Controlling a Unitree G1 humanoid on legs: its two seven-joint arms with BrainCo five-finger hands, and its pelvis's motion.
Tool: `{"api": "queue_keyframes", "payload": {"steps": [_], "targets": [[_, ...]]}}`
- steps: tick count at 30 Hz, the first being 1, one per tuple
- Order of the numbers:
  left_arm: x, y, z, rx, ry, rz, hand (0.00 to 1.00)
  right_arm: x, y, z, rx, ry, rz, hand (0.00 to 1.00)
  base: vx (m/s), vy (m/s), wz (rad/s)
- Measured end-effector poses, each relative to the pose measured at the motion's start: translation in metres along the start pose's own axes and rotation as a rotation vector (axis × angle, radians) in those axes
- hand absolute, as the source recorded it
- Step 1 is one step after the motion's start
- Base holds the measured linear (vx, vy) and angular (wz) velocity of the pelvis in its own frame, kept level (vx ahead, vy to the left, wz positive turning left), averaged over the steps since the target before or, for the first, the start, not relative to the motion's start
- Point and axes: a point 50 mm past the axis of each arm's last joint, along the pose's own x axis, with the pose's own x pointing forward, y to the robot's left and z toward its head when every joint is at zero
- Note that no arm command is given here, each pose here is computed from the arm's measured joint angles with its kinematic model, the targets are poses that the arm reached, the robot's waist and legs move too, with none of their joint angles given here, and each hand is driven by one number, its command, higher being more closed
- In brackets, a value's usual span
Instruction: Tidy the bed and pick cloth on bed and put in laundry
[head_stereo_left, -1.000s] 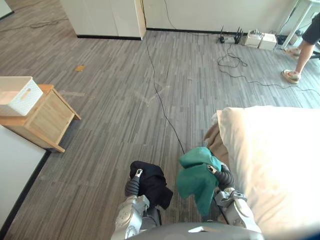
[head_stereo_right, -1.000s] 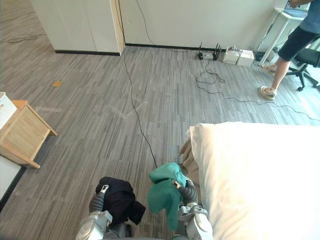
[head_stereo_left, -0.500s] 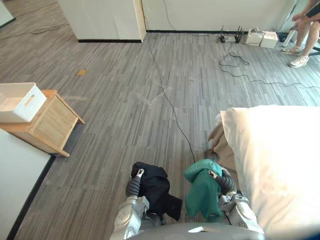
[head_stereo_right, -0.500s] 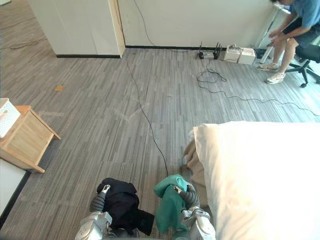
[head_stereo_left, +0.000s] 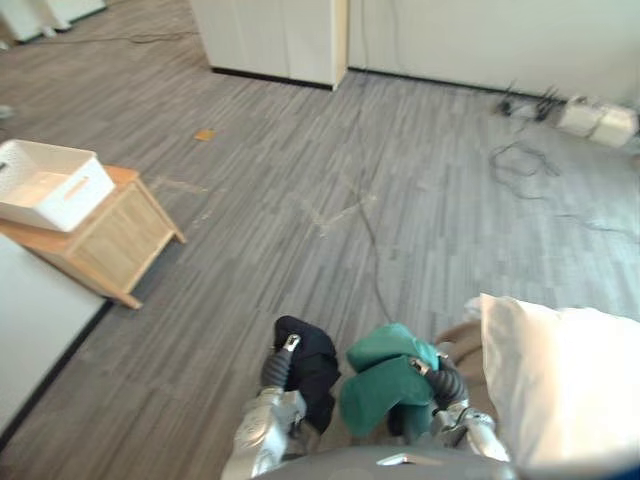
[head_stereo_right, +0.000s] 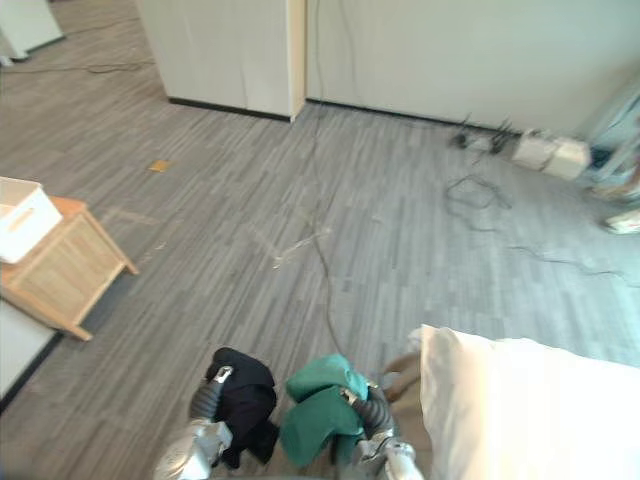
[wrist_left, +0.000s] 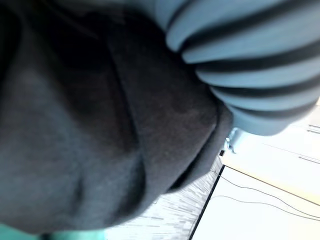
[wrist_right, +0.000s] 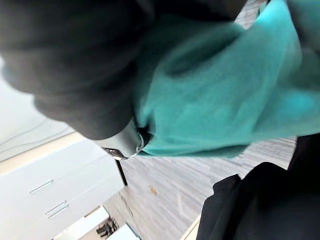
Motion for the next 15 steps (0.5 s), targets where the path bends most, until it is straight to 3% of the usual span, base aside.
{"api": "queue_keyframes", "payload": {"steps": [7,11,15], "targets": [[-0.011,-0.003,-0.014,-0.03,0.032,-0.044,1.0,0.001,-0.02,0.011,-0.037,-0.019,-0.002,1.0,0.37,-0.19,-0.15],[-0.014,-0.005,-0.012,-0.023,0.021,-0.064,1.0,-0.001,-0.019,0.01,-0.031,-0.018,0.049,1.0,0.35,-0.008,-0.54],[-0.013,-0.01,-0.011,-0.043,0.018,-0.071,1.0,-0.009,-0.02,0.004,-0.027,0.001,0.048,1.0,0.57,0.125,0.17]]}}
